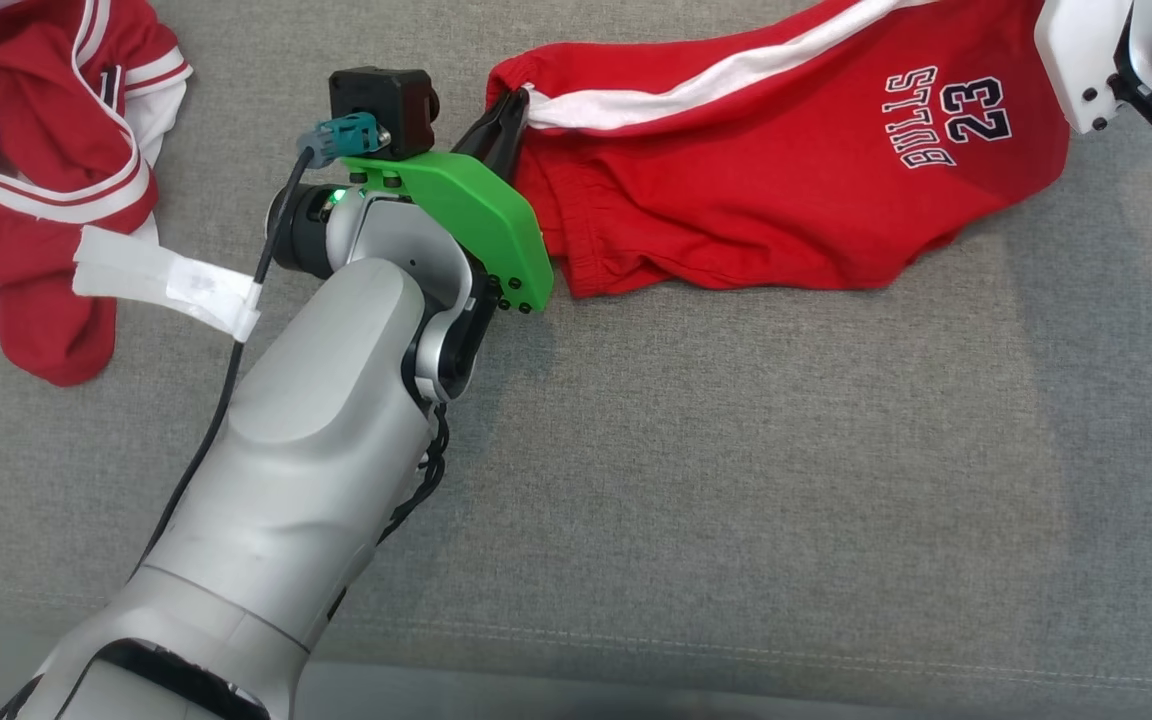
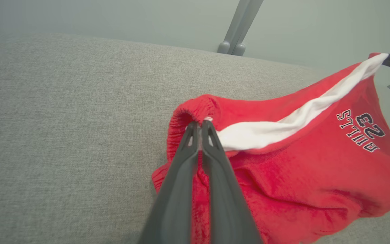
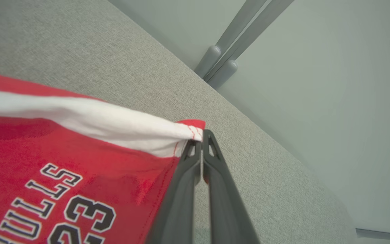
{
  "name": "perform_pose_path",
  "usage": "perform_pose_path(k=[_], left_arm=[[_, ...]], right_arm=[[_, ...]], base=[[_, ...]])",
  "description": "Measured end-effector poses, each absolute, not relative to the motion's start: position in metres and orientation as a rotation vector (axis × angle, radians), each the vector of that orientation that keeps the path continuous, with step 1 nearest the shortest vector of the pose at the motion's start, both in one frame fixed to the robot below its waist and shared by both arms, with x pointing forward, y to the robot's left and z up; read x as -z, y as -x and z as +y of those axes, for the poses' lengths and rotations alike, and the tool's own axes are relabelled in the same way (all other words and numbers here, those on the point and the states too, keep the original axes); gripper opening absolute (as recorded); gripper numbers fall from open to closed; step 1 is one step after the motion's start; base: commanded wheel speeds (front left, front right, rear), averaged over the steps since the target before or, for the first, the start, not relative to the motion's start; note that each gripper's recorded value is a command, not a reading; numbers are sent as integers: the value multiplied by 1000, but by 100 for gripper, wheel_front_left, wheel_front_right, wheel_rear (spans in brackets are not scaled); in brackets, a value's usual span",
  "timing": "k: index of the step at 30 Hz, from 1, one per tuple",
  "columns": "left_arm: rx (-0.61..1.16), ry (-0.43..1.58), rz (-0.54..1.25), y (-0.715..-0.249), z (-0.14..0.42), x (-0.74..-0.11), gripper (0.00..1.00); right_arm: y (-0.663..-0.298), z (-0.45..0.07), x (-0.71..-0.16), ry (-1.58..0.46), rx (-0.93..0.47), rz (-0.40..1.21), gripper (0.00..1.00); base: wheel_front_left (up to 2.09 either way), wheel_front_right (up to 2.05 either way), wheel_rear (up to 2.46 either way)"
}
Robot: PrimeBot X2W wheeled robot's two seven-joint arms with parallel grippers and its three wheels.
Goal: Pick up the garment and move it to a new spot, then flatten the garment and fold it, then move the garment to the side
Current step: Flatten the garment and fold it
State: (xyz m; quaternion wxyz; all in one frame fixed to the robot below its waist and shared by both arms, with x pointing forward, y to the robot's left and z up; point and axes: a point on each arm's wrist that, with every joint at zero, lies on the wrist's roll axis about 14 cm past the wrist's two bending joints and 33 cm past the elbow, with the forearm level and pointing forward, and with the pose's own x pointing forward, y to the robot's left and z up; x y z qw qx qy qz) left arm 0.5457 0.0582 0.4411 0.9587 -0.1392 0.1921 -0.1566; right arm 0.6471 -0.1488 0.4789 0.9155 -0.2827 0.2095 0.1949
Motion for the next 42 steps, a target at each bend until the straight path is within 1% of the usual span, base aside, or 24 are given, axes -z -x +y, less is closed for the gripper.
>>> perform_pose_path(k=[1,2,3,10,14,18,24,28,35,36,42], left_arm=[[316,288,392,-546,58,-442,77],[312,289,392,-546,58,-442,100],[306,291,389,-547,59,-443,100],[227,324,368,-550,75,-444,100],[198,354,296,-552,86,-459,100],[190,342,218,-547,97,-472,100],[138,391,157,-519,121,-481,100],[91,438,29,-502,142,-516,100],[48,453,-63,-441,154,-528,100],[47,451,-89,-425,155,-533,100],[66,414,-122,-384,151,-533,100]], right_arm=[[-649,-146,-480,561,-400,419,0],[-651,-142,-482,544,-404,405,14],[-652,-138,-482,534,-408,392,100],[-656,-123,-494,438,-405,310,100],[-652,-125,-500,366,-377,288,100],[-644,-125,-506,318,-366,260,100],[-614,-129,-512,161,-331,187,100],[-588,-138,-509,61,-288,172,100],[-541,-161,-498,-40,-200,196,100],[-532,-167,-500,-70,-175,190,100],[-518,-184,-501,-150,-98,190,100]], base=[[0,0,0],[0,0,0],[0,0,0],[0,0,0],[0,0,0],[0,0,0],[0,0,0],[0,0,0],[0,0,0],[0,0,0],[0,0,0]])
